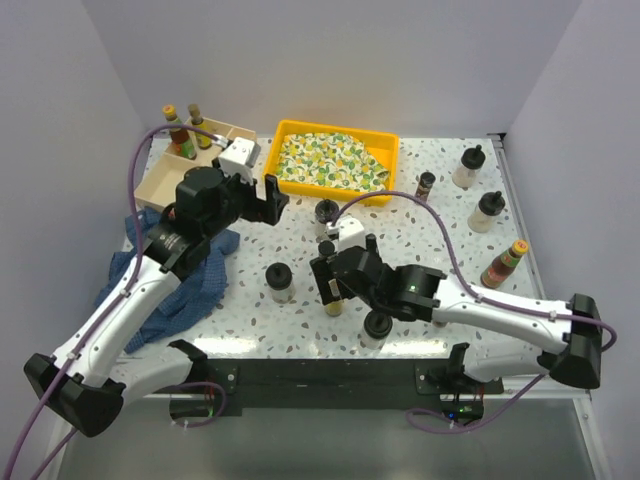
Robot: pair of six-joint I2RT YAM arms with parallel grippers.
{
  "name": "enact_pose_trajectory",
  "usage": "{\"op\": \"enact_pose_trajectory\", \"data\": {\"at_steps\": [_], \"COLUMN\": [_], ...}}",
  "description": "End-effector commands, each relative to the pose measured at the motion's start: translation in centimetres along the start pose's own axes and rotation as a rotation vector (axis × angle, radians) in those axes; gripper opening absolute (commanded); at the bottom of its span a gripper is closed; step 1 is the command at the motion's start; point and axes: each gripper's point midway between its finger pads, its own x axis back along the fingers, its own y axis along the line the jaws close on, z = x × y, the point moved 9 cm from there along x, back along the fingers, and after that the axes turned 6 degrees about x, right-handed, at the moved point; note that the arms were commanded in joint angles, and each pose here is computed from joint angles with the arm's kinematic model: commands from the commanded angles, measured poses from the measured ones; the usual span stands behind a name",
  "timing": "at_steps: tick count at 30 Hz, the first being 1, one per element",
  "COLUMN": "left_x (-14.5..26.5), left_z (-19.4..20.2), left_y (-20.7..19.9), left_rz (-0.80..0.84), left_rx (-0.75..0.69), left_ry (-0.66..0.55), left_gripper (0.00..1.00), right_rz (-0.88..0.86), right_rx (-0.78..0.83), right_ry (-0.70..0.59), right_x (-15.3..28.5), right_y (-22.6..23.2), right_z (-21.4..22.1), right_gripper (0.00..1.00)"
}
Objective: Organize the condiment bottles
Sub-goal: Move the bottle to the center of the board, then pick up the bottle from the center of the board.
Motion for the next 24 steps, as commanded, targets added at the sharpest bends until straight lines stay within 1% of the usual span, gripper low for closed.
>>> {"op": "enact_pose_trajectory", "data": {"at_steps": [1,2,3,5,6,8,9,11,14,15,21,24], "left_x": [0.2,0.2,0.5,0.3,0.8,0.7,1.0,1.5,1.7,1.4,0.8,0.2], "left_z": [2.0,2.4,3.5,4.3,5.2,5.8,6.5,7.0,8.1,8.7,11.5,12.4], "left_y": [-2.2,-2.5,-3.8,-4.7,-6.2,-7.7,-9.3,-11.0,-12.9,-13.3,-14.7,-14.9], "left_rz": [0.138,0.133,0.150,0.085,0.110,0.109,0.142,0.168,0.199,0.191,0.173,0.164], "left_rx": [0.016,0.014,-0.008,-0.042,-0.060,-0.079,-0.087,-0.102,-0.099,-0.109,-0.152,-0.154], "left_ry": [0.167,0.185,0.231,0.255,0.294,0.316,0.334,0.339,0.373,0.389,0.461,0.475], "left_gripper": [0.86,0.85,0.85,0.85,0.85,0.84,0.81,0.77,0.67,0.64,0.62,0.61], "right_rz": [-0.003,0.003,0.009,0.017,0.015,0.031,0.040,0.049,0.055,0.055,0.064,0.062], "right_rx": [-0.092,-0.100,-0.117,-0.129,-0.145,-0.160,-0.164,-0.194,-0.225,-0.233,-0.270,-0.283], "right_ry": [-0.162,-0.178,-0.208,-0.237,-0.264,-0.298,-0.306,-0.351,-0.396,-0.406,-0.440,-0.450], "right_x": [4.1,4.5,5.5,6.3,7.2,8.1,8.3,9.4,10.3,10.5,11.6,12.1], "right_y": [-1.9,-2.3,-3.1,-3.8,-4.5,-5.4,-5.7,-6.7,-7.8,-8.0,-9.4,-9.8], "right_z": [-3.0,-3.1,-3.1,-3.1,-3.1,-3.1,-2.9,-2.9,-2.3,-2.1,-1.1,-0.9], "right_gripper": [0.99,0.99,0.99,0.99,0.99,0.99,0.98,0.98,0.99,0.99,0.99,0.99]}}
